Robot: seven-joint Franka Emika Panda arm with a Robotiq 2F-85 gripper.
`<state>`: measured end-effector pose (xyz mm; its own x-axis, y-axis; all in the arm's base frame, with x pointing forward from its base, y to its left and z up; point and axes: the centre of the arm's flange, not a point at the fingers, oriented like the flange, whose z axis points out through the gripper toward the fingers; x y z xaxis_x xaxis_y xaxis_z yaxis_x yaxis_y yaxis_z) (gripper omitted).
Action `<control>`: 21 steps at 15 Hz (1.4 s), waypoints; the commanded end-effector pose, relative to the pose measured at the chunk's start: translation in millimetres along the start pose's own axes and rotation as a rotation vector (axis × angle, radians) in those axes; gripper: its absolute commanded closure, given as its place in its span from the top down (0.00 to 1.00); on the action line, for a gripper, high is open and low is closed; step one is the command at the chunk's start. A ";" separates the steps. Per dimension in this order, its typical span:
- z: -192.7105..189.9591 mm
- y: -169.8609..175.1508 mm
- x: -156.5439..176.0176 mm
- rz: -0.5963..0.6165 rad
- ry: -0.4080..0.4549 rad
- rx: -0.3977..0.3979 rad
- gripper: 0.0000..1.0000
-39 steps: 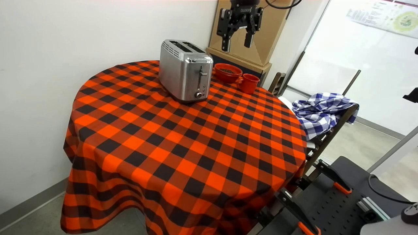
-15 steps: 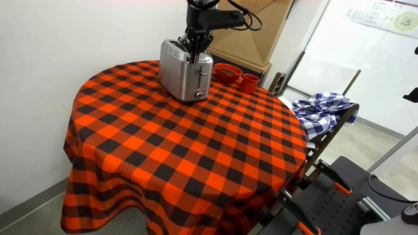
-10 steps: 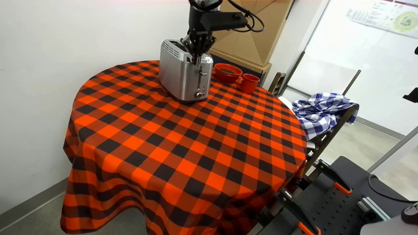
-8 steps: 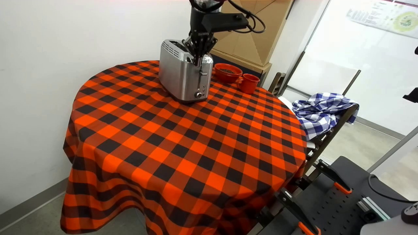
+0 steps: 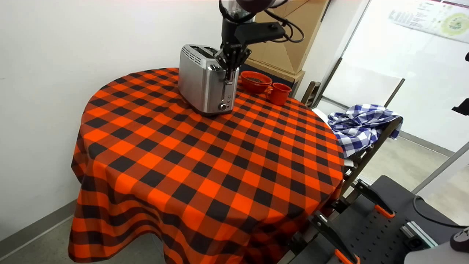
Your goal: Push the lever on the toaster downwards
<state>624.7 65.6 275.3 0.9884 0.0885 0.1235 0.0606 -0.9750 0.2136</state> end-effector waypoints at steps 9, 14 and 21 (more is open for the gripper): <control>38.3 -8.3 6.4 -0.069 0.013 -0.103 0.00; 63.8 -11.0 5.1 -0.047 0.044 -0.118 0.00; 112.7 -22.3 0.0 -0.070 -0.007 -0.124 0.00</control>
<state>632.1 55.5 198.4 0.9838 0.1401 0.1120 0.0973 -0.9414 0.3229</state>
